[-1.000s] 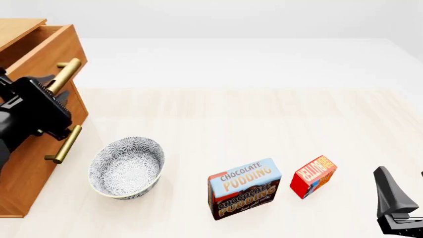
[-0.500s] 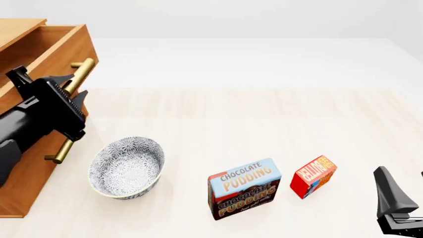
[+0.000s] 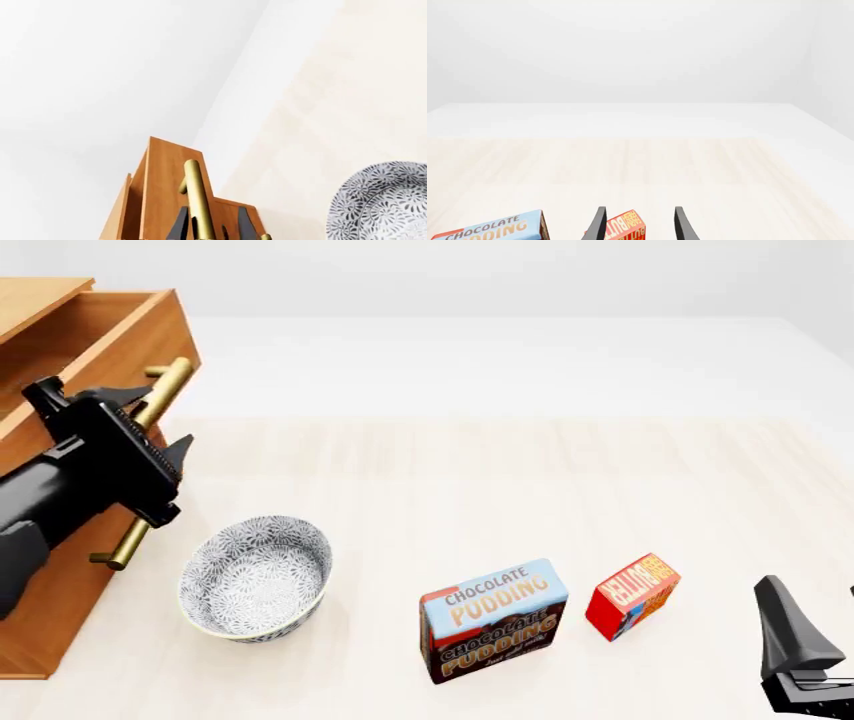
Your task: Put the butter at the back in the top drawer of the cabinet and close it.
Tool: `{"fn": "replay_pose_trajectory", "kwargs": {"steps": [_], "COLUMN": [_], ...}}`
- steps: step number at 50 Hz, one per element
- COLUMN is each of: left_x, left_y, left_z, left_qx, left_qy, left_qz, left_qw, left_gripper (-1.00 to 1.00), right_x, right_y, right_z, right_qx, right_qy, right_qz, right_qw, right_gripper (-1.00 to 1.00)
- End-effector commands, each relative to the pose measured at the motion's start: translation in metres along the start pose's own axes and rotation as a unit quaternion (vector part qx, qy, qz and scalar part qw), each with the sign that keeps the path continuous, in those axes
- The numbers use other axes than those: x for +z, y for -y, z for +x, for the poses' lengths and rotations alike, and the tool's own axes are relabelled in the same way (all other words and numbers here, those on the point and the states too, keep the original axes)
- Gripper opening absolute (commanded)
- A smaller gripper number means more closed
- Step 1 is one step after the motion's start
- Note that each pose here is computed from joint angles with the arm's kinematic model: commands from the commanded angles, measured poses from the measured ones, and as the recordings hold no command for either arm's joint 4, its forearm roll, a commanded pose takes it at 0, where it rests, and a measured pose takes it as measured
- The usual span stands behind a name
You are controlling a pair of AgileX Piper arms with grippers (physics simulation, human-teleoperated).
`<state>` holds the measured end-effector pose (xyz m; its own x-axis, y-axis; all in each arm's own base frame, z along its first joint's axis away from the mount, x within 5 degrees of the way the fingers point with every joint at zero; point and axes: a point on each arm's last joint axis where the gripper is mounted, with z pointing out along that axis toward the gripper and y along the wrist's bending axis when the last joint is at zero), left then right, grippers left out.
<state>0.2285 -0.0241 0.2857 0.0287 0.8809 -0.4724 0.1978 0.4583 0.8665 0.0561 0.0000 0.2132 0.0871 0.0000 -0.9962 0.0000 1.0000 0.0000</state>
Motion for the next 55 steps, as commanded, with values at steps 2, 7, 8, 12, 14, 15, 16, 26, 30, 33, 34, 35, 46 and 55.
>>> {"fn": "replay_pose_trajectory", "kwargs": {"steps": [2,7,8,12,14,15,16,26,30,33,34,35,46,55], "left_x": [0.008,0.008,0.007,0.006,0.008,0.008,0.008,0.002,-0.003,-0.009,-0.009,-0.013,-0.031,-0.04], "left_y": [0.024,0.024,0.022,0.021,0.019,0.018,0.017,-0.011,-0.023,-0.038,-0.039,-0.044,-0.088,-0.136], "left_z": [0.009,0.007,0.005,0.003,-0.001,-0.003,-0.005,-0.027,-0.037,-0.048,-0.048,-0.052,-0.073,-0.108], "left_qx": [-0.054,-0.056,-0.057,-0.059,-0.063,-0.063,-0.065,-0.091,-0.103,-0.119,-0.119,-0.12,-0.186,-0.293], "left_qy": [-0.038,-0.035,-0.033,-0.03,-0.025,-0.023,-0.021,-0.003,0.007,0.014,0.014,0.019,0.01,-0.005], "left_qz": [0.062,0.063,0.064,0.064,0.066,0.065,0.066,0.059,0.057,0.055,0.055,0.051,0.055,0.083], "left_qw": [0.9958,0.9958,0.9958,0.9957,0.9956,0.9956,0.9955,0.9941,0.993,0.9913,0.9913,0.9913,0.981,0.9524], "left_gripper": [1.0,1.0,1.0,1.0,1.0,1.0,1.0,1.0,1.0,1.0,1.0,1.0,1.0,1.0], "right_x": [0.0,0.0,0.0,0.0,0.0,0.0,0.0,0.0,0.0,0.0,0.0,0.0,0.0,0.0], "right_y": [0.0,0.0,0.0,0.0,0.0,0.0,0.0,0.0,0.0,0.0,0.0,0.0,0.0,0.0], "right_z": [0.0,0.0,0.0,0.0,0.0,0.0,0.0,0.0,0.0,0.0,0.0,0.0,0.0,0.0], "right_qx": [0.0,0.0,0.0,0.0,0.0,0.0,0.0,0.0,0.0,0.0,0.0,0.0,0.0,0.0], "right_qy": [0.0,0.0,0.0,0.0,0.0,0.0,0.0,0.0,0.0,0.0,0.0,0.0,0.0,0.0], "right_qz": [0.0,0.0,0.0,0.0,0.0,0.0,0.0,0.0,0.0,0.0,0.0,0.0,0.0,0.0], "right_qw": [1.0,1.0,1.0,1.0,1.0,1.0,1.0,1.0,1.0,1.0,1.0,1.0,1.0,1.0], "right_gripper": [1.0,1.0,1.0,1.0,1.0,1.0,1.0,1.0,1.0,1.0,1.0,1.0,1.0,1.0]}}
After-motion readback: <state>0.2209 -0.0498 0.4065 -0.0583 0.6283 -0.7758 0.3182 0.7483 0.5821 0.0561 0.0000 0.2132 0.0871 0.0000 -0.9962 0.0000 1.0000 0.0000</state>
